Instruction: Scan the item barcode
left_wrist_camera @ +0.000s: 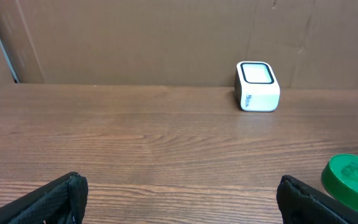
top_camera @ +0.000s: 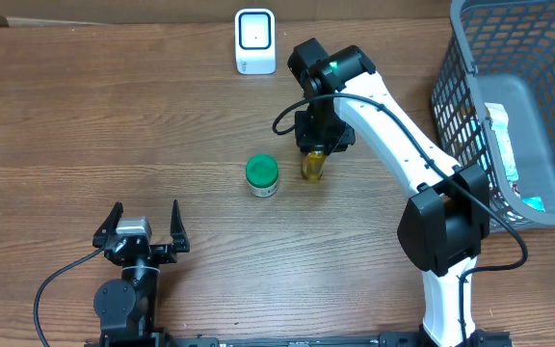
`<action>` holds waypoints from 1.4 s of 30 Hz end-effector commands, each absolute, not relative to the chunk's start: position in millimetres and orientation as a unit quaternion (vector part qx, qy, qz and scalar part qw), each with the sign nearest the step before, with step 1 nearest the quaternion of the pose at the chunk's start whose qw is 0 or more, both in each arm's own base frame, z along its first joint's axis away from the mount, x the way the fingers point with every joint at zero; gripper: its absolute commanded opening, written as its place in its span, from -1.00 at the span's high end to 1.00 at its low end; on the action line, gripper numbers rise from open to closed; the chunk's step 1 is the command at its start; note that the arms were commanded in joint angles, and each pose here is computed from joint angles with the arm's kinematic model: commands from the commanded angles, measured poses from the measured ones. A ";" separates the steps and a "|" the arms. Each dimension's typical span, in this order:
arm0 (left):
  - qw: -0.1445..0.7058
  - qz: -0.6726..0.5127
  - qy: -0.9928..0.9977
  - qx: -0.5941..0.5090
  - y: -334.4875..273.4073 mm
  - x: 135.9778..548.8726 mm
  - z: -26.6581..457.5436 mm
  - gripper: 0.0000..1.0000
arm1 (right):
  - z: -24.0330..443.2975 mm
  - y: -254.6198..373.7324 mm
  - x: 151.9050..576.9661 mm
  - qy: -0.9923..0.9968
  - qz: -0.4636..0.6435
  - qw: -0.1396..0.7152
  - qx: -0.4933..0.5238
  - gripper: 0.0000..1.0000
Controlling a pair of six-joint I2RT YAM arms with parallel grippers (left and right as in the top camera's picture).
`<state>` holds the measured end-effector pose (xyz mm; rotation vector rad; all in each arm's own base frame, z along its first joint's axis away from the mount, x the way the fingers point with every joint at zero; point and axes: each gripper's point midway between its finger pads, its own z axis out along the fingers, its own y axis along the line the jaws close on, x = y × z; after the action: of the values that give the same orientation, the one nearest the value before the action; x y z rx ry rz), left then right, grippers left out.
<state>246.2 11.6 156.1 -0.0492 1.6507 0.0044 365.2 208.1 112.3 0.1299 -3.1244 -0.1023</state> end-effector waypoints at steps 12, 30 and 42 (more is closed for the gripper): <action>0.680 0.006 0.733 -0.025 13.9 245.8 156.2 -0.99 | 111.1 221.6 350.9 -0.981 -0.071 0.030 0.180 0.25; 0.680 0.006 0.733 -0.025 13.9 245.8 156.2 -0.99 | 158.7 224.3 379.9 -0.978 -0.051 -0.055 0.196 -0.92; 0.680 0.006 0.733 -0.025 13.9 245.8 156.2 -0.99 | 335.2 166.0 428.8 -0.944 -0.032 -0.306 0.119 -0.66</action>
<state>246.2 11.6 156.1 -0.0492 1.6507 0.0044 421.5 196.8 294.4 0.5798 -3.5862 -0.1796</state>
